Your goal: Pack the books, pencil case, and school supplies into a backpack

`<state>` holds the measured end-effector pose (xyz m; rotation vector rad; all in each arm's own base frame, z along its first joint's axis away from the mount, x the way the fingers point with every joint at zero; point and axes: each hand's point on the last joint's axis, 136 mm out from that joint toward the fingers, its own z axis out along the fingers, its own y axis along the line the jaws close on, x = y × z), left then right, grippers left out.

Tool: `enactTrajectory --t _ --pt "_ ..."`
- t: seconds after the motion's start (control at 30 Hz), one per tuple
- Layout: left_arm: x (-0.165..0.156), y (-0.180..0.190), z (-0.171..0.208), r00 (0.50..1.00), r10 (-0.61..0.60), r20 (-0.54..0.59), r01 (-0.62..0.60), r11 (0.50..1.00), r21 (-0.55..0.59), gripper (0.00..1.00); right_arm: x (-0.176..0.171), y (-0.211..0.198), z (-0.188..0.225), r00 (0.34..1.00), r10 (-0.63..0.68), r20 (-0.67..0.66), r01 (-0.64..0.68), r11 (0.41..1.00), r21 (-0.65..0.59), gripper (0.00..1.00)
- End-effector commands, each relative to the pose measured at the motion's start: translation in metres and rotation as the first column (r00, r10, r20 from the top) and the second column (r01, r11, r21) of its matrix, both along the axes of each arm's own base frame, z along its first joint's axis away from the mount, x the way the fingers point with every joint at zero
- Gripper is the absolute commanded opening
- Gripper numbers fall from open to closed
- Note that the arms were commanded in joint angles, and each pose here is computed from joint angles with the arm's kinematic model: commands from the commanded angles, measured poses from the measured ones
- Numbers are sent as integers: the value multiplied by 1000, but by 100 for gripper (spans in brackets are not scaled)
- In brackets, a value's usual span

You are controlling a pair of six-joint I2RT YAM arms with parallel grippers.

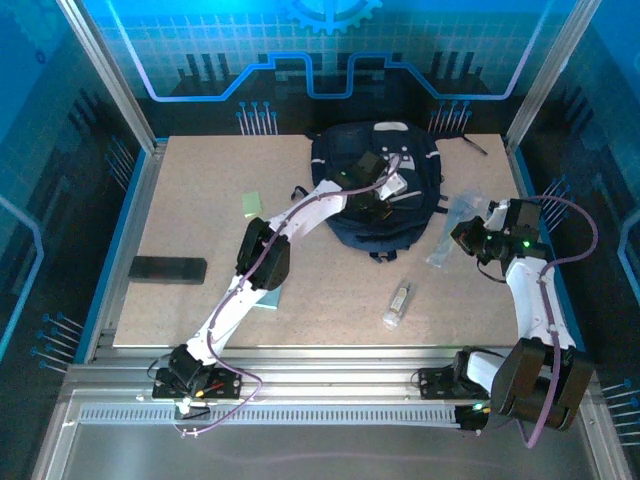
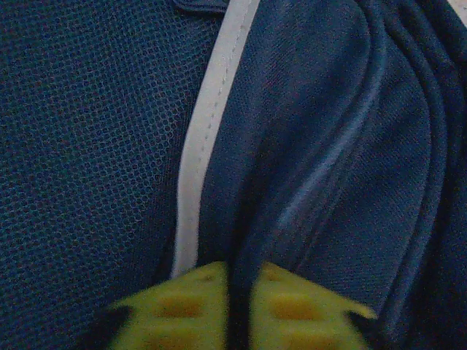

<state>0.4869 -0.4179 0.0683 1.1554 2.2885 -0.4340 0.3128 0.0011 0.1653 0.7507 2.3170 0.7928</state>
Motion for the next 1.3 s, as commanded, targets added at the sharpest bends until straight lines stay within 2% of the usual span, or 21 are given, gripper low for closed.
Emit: enactTrajectory --t 0.0,0.13,0.33,0.5,0.67,0.87,1.13,1.27 --pt "-22 36 -70 981 83 -175 -55 986 157 0 3 -1 15 1000 12 29 -12 1000 2 0" --pt "-23 27 -41 984 75 -159 -65 996 69 0 0 -1 15 1000 14 24 -14 1000 -1 0" --pt "-15 14 50 984 118 -133 -134 983 -124 0 3 -3 33 998 9 59 -8 1000 -20 0" --pt "-10 15 128 974 161 -159 -202 933 -296 0 2 -15 48 996 -27 89 33 997 -68 0" --pt "-8 24 187 959 164 -230 -255 854 -453 0 4 -16 51 994 -32 101 38 997 -59 0" --pt "-7 26 213 941 111 -320 -281 782 -557 0 25 12 45 988 45 145 -54 997 54 0" --pt "-10 23 233 947 77 -311 -259 757 -600 0 74 89 31 960 225 168 -235 971 41 0" --pt "-11 22 236 949 70 -307 -252 753 -608 0 105 123 11 950 270 159 -282 958 58 0"
